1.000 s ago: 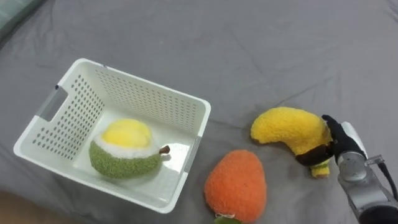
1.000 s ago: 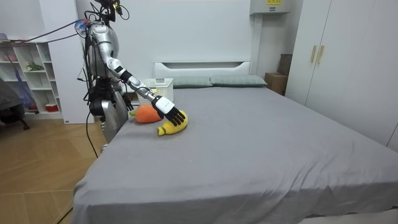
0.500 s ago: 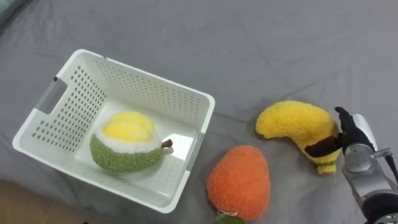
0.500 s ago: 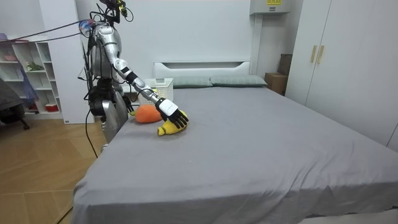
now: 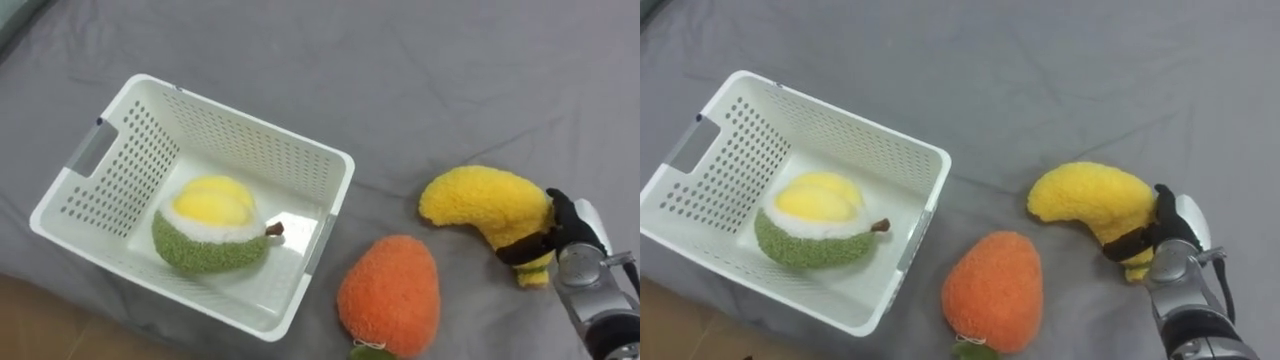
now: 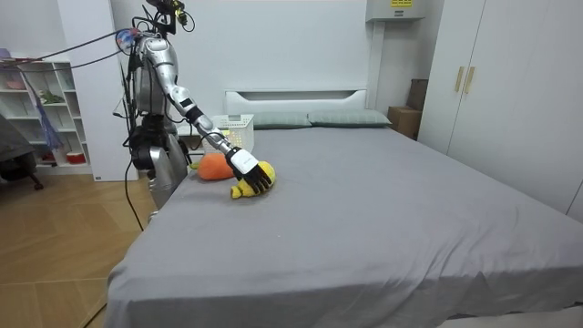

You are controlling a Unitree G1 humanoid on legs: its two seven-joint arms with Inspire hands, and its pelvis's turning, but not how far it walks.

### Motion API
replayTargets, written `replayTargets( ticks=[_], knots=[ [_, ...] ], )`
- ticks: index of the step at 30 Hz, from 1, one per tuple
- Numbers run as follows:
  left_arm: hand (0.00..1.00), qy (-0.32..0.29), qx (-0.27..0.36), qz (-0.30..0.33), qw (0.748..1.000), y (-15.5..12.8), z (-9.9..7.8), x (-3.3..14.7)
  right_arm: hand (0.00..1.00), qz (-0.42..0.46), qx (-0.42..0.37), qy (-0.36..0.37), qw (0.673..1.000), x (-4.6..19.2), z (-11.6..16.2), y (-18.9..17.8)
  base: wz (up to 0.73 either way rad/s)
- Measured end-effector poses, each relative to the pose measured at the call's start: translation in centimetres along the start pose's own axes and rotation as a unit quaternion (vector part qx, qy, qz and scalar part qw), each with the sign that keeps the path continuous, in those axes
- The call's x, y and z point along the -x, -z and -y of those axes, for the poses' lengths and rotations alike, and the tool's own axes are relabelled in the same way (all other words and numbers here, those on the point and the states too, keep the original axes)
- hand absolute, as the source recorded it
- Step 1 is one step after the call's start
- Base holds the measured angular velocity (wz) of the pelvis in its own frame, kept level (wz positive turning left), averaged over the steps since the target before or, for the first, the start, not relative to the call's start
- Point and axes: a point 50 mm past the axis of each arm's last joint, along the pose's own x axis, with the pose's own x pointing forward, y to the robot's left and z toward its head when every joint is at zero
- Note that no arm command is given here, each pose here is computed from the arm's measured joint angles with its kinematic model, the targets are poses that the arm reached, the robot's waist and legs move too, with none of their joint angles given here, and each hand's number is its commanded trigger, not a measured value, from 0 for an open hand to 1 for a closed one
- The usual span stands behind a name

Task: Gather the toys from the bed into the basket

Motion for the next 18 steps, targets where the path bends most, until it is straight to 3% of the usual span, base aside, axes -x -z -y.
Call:
replayTargets(
  ticks=[18],
  knots=[
    [0.0, 0.014, -0.026, 0.0, 1.0, 0.51, 0.25, 0.03, 1.0, -0.018, 0.025, -0.024, 0.999, 0.05, -0.66, 0.73, 0.06]
  ],
)
